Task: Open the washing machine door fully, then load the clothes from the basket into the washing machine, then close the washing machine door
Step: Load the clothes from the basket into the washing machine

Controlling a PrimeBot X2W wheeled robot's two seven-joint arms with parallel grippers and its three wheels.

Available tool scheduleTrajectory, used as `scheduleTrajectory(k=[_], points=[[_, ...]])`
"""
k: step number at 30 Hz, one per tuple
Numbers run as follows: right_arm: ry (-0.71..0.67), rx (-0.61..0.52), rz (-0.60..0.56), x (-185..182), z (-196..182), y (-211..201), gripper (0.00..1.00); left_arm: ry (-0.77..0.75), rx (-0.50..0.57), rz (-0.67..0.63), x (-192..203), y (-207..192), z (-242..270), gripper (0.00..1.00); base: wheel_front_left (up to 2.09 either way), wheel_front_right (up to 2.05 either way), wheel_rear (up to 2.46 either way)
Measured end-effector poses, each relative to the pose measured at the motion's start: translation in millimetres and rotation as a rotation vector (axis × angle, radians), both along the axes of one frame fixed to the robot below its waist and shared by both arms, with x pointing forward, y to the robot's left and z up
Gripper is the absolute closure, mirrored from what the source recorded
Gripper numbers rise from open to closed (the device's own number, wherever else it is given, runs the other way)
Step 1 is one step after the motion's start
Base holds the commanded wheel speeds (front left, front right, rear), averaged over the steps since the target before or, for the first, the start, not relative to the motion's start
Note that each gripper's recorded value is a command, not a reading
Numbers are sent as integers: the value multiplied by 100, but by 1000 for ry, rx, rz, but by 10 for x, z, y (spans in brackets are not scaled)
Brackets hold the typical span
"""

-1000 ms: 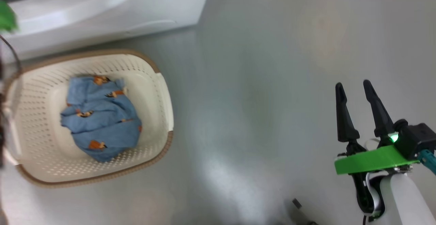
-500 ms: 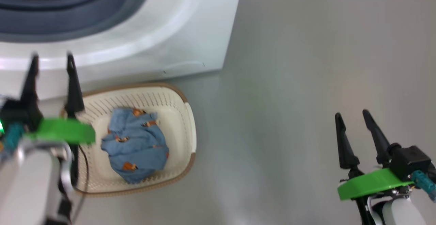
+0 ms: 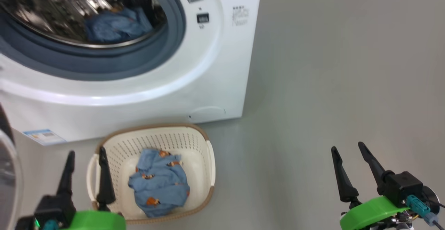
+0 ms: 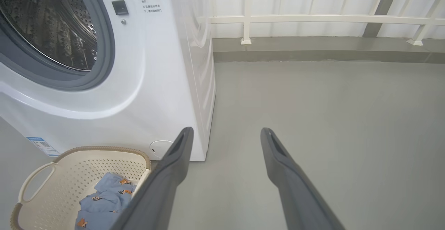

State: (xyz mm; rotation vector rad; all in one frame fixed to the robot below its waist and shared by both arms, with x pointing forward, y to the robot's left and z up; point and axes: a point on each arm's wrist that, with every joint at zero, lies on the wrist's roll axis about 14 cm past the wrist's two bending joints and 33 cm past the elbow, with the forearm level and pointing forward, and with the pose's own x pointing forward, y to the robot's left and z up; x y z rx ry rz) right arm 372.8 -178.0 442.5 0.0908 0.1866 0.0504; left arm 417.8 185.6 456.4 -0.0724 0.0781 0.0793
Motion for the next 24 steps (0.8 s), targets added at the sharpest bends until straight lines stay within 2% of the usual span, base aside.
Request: scheduleTrajectory(k=[10, 24], points=[[-40, -5, 30, -126, 207, 84, 0, -17, -30, 37, -438, 18, 108, 0, 0, 0, 0], [-51, -14, 73, -163, 287, 211, 0, -7, -51, 27, -709, -59, 74, 0, 0, 0, 0]])
